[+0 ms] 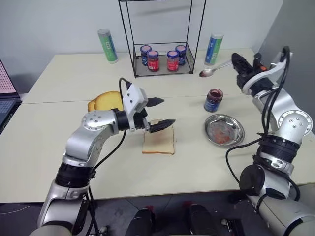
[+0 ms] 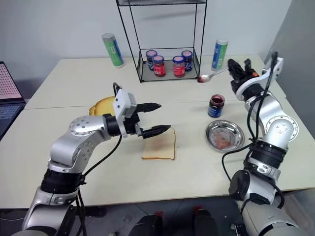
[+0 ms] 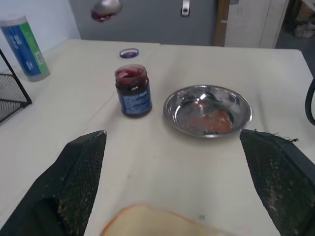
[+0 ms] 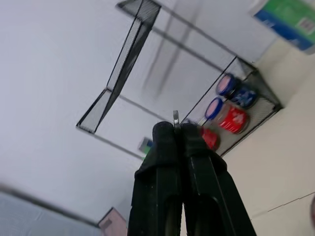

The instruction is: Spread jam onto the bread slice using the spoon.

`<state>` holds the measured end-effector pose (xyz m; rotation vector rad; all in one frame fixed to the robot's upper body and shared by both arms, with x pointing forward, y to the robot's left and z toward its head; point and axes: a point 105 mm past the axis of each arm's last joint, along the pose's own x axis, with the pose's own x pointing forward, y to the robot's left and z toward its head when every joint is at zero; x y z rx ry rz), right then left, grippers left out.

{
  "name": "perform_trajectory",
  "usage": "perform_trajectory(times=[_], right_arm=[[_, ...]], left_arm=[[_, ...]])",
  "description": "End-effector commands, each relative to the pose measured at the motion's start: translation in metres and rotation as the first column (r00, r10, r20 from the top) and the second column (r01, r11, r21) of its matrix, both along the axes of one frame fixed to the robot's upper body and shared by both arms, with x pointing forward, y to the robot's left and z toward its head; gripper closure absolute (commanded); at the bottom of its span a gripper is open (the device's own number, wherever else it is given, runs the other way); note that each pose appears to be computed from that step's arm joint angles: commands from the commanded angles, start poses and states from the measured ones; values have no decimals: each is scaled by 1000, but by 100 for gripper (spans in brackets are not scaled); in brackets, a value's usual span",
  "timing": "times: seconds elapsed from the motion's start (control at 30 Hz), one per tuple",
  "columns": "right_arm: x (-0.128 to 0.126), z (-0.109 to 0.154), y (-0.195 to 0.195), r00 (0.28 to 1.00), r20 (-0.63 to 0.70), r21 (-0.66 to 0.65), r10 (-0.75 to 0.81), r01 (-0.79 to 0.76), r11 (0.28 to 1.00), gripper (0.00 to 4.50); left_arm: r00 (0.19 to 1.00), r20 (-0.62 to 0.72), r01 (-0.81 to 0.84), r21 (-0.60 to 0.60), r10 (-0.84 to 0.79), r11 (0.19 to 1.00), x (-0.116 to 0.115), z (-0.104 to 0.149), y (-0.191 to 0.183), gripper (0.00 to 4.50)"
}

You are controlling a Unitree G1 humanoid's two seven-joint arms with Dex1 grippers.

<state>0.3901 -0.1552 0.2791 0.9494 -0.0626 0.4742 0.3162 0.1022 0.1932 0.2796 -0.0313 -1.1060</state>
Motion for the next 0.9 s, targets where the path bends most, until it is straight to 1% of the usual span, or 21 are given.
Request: perform_trajectory(times=[0.03,0.17,0.23,0.37,0.43,0.47,0.57,0.63,0.73,0.9], right_arm=[[-21,13,35,992,85,-91,94,-86,992,449],[-32,-3,64,982,80,-177,169,-153,972,449],[-35,-10,72,979,72,-204,190,-172,964,449],[-45,-27,90,960,93,-344,263,-217,914,449],[-48,-33,96,952,104,-391,287,-226,892,449],[-50,-39,101,944,110,-436,311,-235,869,449],[-57,-54,115,918,118,-504,378,-273,820,449],[-60,-62,124,902,122,-536,414,-291,793,449],[-62,-71,132,884,129,-566,449,-306,765,449],[-63,-88,142,866,133,-608,482,-313,729,449]], left_arm=[[999,28,-34,-6,34,999,-18,10,20,0],[993,-38,-107,9,108,994,-38,-5,41,0],[989,-65,-132,15,133,991,-49,-11,48,0],[978,-113,-174,35,177,984,-73,-28,59,0],[973,-124,-191,39,194,981,-79,-33,61,0],[969,-130,-205,38,208,978,-82,-35,63,0],[962,-130,-234,49,239,971,-87,-43,64,0],[957,-128,-259,31,261,965,-88,-44,61,0],[952,-128,-279,9,277,960,-88,-45,57,0],[946,-129,-299,6,298,954,-89,-50,56,0]])
